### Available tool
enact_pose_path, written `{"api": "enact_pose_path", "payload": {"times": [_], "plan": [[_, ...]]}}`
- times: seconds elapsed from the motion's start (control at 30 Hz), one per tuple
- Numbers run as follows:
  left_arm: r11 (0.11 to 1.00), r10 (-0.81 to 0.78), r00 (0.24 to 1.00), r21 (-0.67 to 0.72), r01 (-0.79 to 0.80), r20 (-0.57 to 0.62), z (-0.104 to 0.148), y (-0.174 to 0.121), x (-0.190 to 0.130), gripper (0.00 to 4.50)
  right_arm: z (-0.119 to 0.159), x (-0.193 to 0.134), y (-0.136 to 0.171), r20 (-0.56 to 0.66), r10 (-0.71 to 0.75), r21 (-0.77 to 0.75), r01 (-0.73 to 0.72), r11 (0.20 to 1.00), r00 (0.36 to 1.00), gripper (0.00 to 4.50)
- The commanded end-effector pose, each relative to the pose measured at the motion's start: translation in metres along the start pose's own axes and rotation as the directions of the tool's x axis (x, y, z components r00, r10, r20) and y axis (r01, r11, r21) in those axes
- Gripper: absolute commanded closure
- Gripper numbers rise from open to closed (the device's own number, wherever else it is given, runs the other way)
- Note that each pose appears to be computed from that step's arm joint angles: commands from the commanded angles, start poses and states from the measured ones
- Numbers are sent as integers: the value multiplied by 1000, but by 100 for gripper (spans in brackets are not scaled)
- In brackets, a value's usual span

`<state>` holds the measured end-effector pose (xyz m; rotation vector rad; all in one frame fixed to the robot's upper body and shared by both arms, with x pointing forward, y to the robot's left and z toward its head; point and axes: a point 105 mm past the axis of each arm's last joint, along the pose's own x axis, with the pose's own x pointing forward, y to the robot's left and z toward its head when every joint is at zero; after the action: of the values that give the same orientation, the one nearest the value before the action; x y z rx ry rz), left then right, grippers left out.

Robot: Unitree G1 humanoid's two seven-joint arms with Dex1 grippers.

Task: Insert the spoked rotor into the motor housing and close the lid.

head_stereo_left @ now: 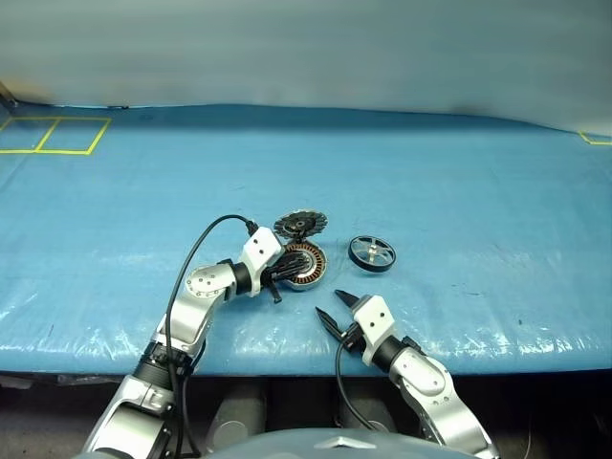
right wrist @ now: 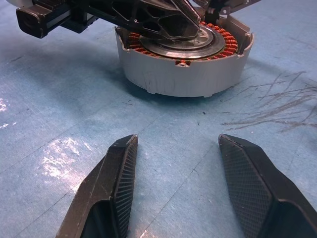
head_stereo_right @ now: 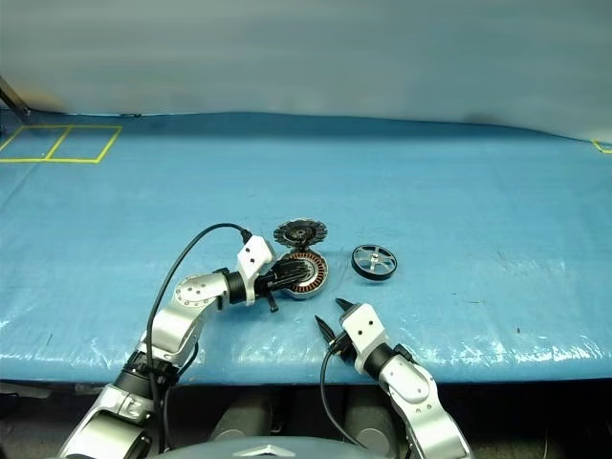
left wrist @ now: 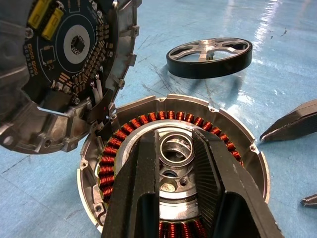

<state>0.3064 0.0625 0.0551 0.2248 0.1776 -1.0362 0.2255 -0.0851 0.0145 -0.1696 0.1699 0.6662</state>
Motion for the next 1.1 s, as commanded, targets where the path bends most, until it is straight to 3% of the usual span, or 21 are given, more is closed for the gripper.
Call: {"api": "enact_pose_path", "payload": {"times": [0.03, 0.47, 0.67, 0.83, 1.1], "plan": [[1000, -8, 1000, 29, 7, 23, 10, 0, 2, 386, -8, -2, -2, -23, -6, 3, 6, 1000, 1000, 175], [1000, -2, 1000, 19, 2, 5, 5, -1, 2, 386, -11, -3, -1, -33, -4, -5, 4, 1000, 999, 175], [999, 37, 999, 20, -37, 19, 8, 6, 1, 196, -12, -3, -2, -39, -8, -3, 8, 1000, 999, 175], [997, 67, 996, 20, -69, 63, 15, 10, -2, 196, -12, -3, -1, -40, -8, -1, 8, 1000, 999, 175], [996, -50, 974, -65, 66, 221, 43, -12, -23, 196, -5, -4, -6, -19, -16, -28, 16, 999, 1000, 175]]}}
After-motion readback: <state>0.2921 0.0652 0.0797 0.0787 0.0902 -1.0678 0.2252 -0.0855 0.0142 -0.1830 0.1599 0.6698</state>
